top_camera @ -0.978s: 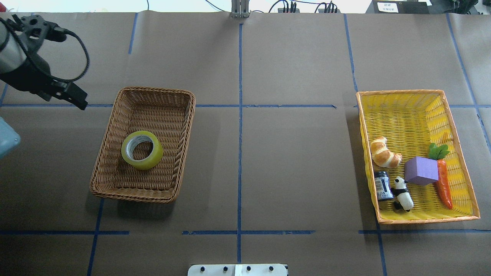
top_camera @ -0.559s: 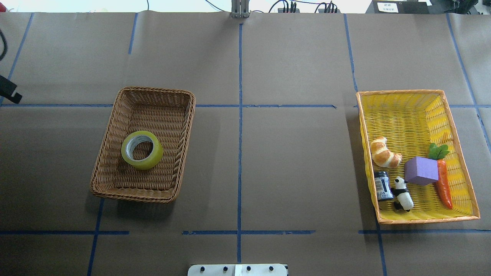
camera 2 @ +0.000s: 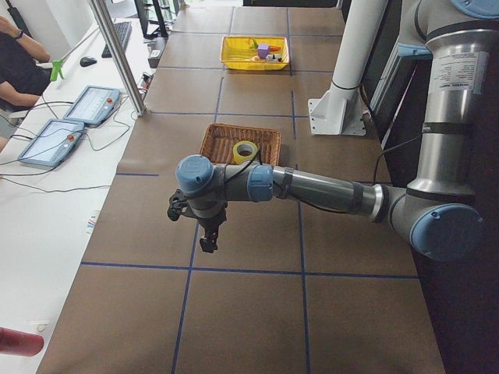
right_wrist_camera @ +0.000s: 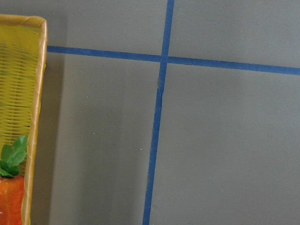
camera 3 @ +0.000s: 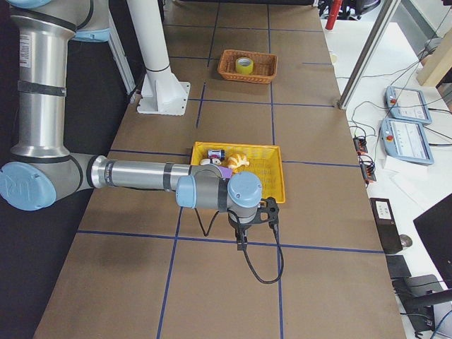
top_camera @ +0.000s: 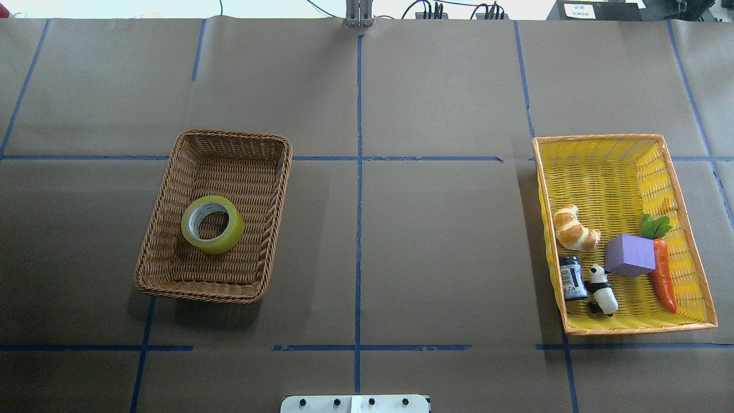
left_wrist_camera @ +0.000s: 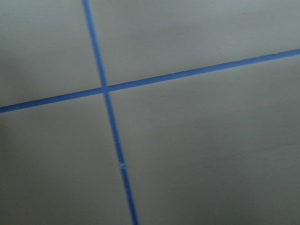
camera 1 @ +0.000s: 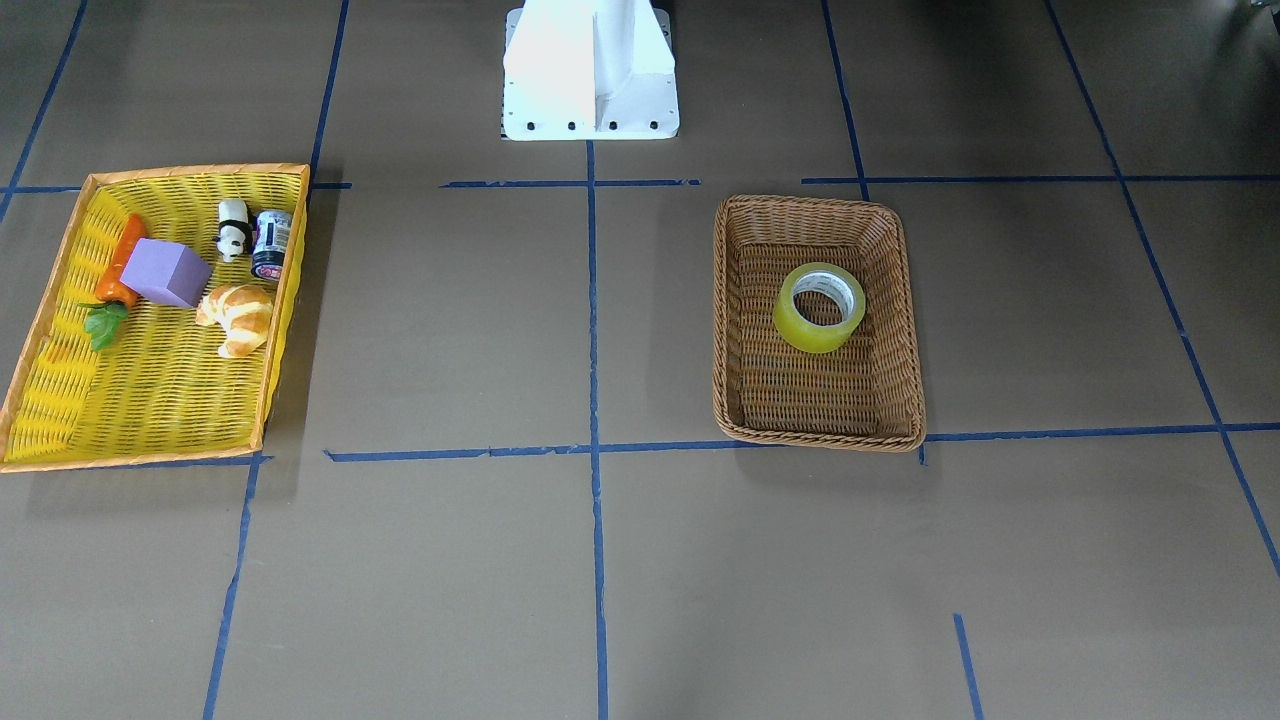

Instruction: Move tape to another basket

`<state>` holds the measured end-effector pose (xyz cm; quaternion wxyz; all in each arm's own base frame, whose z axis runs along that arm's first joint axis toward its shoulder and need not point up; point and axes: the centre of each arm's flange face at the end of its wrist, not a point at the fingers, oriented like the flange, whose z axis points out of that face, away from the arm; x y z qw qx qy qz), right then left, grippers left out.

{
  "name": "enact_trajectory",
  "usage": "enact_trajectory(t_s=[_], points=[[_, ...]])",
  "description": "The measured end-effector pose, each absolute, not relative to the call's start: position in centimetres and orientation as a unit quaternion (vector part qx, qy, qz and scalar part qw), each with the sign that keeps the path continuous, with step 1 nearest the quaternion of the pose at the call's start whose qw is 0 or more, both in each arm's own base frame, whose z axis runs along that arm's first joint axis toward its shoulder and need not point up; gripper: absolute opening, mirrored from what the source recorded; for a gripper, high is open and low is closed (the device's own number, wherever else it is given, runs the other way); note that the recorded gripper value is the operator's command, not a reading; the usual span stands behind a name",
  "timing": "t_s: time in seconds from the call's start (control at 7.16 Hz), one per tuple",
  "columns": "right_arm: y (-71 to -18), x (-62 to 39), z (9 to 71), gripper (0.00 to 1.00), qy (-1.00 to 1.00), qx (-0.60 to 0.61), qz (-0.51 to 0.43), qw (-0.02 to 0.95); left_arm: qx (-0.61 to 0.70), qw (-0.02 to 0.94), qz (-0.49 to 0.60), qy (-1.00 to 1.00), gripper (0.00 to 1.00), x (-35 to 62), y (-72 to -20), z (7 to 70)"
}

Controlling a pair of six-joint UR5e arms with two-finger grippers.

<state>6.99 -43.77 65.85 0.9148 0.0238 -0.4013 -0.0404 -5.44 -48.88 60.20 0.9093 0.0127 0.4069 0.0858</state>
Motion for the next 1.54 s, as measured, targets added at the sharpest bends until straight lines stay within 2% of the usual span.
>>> enact_trajectory(t_s=[0.56,1.54], points=[[-43.6,7.0,66.1,1.00,-0.402,0.024,-0.036,0.914,-0.002,0.910,0.071,0.408,1.00,-6.5,-46.3,66.6],[-43.6,6.9,66.1,1.00,-0.404,0.025,-0.036,0.914,-0.002,0.911,0.069,0.407,1.00,-6.5,-46.3,66.9]])
